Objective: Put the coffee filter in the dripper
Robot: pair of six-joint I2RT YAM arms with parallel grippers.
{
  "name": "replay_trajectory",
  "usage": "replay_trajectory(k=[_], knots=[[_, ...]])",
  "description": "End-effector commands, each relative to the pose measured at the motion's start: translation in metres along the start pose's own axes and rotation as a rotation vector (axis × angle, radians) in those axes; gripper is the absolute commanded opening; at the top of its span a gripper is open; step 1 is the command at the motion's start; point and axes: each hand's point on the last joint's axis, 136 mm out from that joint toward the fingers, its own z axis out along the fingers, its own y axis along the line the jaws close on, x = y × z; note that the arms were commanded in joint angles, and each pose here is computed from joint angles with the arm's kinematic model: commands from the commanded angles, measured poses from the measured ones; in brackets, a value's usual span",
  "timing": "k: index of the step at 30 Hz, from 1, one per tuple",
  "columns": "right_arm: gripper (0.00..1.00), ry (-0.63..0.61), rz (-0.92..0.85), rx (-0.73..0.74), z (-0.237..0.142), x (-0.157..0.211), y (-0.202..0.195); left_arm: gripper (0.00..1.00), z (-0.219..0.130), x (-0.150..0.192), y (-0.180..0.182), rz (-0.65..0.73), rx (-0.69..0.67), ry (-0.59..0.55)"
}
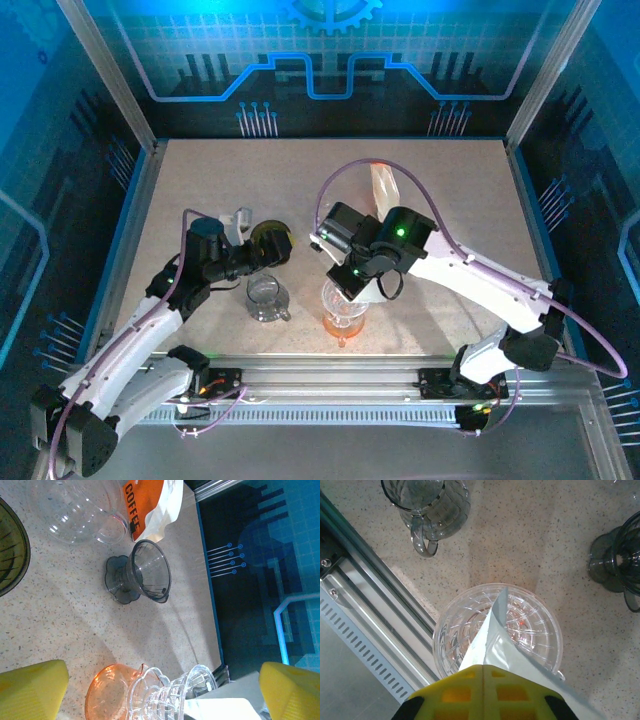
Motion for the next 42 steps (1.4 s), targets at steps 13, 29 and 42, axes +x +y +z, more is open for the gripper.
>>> replay_trajectory(k=[13, 29, 42], knots=[[0.03, 0.007, 0.042, -0.086, 0.026, -0.004, 0.006, 0.99, -0.001, 0.0, -0.009, 0.026, 0.04, 0.013], [0.41, -0.07, 0.089, -0.117, 0.015, -0.013, 0.002, 0.99, 0.0, -0.001, -0.012, 0.024, 0.051, 0.018], [0.57, -0.191, 0.116, -0.033, -0.019, -0.009, -0.024, 0.82, 0.008, 0.01, -0.031, 0.064, 0.091, 0.084]])
